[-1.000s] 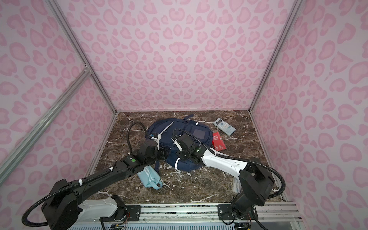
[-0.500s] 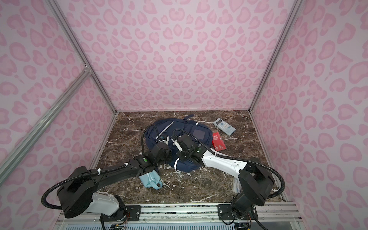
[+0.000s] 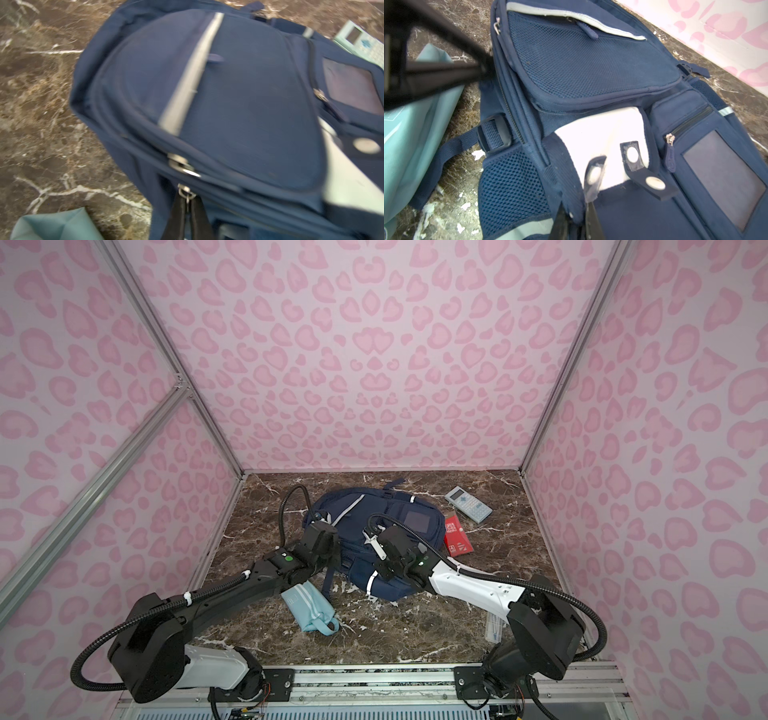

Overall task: Pack books, pencil case, and school supplies into a backpack
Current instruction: Unzip the student bag at the center of the table.

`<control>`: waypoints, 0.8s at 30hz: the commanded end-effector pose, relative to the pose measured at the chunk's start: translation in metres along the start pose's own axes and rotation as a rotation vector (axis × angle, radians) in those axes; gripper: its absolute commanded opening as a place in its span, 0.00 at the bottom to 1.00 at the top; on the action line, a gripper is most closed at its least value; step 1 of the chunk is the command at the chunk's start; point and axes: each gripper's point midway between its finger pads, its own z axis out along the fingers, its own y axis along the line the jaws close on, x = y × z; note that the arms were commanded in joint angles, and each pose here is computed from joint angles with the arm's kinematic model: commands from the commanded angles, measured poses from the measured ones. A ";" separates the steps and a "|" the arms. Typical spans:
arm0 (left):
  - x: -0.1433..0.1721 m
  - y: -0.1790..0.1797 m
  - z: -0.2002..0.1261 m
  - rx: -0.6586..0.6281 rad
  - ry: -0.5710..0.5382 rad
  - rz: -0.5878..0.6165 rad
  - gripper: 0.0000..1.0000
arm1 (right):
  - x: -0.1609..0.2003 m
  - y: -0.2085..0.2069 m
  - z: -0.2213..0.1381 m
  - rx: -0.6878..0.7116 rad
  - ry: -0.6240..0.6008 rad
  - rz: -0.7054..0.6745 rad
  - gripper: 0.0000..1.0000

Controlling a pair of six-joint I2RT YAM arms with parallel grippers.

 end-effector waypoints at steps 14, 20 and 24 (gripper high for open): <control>0.004 -0.021 -0.056 0.264 0.022 -0.077 0.03 | -0.012 0.001 -0.034 0.151 -0.091 -0.094 0.74; 0.002 -0.063 -0.075 0.405 0.040 -0.068 0.03 | -0.037 0.049 -0.035 0.027 -0.204 -0.246 0.88; 0.007 -0.070 -0.081 0.454 0.062 -0.075 0.03 | -0.042 0.047 -0.009 0.081 -0.184 -0.318 0.80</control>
